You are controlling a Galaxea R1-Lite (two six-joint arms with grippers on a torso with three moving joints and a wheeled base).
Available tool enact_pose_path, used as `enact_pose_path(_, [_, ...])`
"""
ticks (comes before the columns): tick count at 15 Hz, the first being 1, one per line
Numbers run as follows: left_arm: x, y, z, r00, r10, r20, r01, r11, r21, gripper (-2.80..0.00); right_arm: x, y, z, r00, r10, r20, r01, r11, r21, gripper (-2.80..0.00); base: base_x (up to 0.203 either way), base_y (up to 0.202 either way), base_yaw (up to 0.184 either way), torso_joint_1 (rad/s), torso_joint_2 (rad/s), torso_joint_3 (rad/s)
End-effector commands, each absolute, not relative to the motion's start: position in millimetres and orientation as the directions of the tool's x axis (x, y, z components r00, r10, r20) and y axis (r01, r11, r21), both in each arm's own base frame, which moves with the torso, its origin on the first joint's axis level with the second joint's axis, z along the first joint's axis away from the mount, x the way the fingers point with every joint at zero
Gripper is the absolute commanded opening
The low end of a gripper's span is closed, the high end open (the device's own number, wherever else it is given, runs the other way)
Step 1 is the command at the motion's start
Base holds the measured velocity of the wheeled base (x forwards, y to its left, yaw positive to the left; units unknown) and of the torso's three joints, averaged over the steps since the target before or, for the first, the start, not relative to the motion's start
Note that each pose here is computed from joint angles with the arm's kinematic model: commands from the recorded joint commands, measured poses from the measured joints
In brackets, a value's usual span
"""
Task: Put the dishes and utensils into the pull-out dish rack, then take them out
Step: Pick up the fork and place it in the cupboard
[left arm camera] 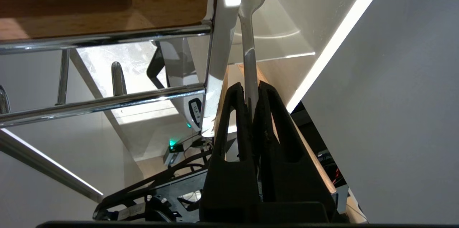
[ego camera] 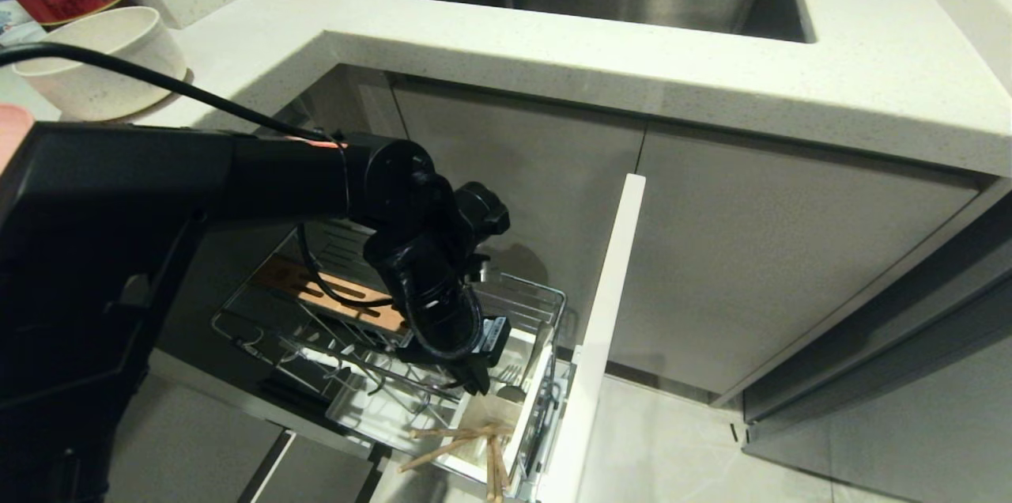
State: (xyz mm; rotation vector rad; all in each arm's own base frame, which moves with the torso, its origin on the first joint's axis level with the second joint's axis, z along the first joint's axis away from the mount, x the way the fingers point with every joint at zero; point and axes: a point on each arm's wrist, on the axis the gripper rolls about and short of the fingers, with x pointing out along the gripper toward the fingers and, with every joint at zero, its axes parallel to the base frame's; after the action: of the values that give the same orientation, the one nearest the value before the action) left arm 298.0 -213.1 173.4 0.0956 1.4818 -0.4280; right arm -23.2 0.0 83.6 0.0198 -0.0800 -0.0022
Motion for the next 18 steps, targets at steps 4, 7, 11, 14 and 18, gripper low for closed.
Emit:
enact_pose_path(4, [297.9, -212.8, 173.7, 0.026, -0.217, -0.976, 0.331, 0.923, -0.197, -2.80, -21.0, 0.0, 76.4, 0.999, -0.003, 0.054, 0.002, 1.000, 0.020, -2.80, 0.000, 0.000, 0.000, 0.000, 0.00, 0.000])
enact_pose_path(7, [297.7, -212.1, 175.3, 0.030, -0.220, -0.975, 0.332, 0.922, -0.198, -2.80, -21.0, 0.0, 76.3, 0.999, -0.003, 0.053, 0.001, 1.000, 0.020, -2.80, 0.000, 0.000, 0.000, 0.000, 0.00, 0.000])
enact_pose_path(11, [296.9, -211.6, 175.4, 0.027, -0.218, -0.976, 0.331, 0.923, -0.197, 0.00, -21.0, 0.0, 76.4, 0.999, -0.003, 0.054, 0.001, 1.000, 0.020, -2.80, 0.000, 0.000, 0.000, 0.000, 0.00, 0.000])
enact_pose_path(14, [297.1, -211.7, 175.7, 0.029, -0.219, -0.975, 0.331, 0.923, -0.198, 0.00, -21.0, 0.0, 76.1, 0.999, -0.002, 0.053, 0.001, 1.000, 0.020, -2.80, 0.000, 0.000, 0.000, 0.000, 0.00, 0.000])
enact_pose_path(18, [296.4, -210.5, 179.0, 0.037, -0.225, -0.974, 0.330, 0.922, -0.200, 0.00, -20.9, 0.0, 76.0, 0.999, -0.003, 0.052, 0.002, 1.000, 0.020, -2.80, 0.000, 0.000, 0.000, 0.000, 0.00, 0.000])
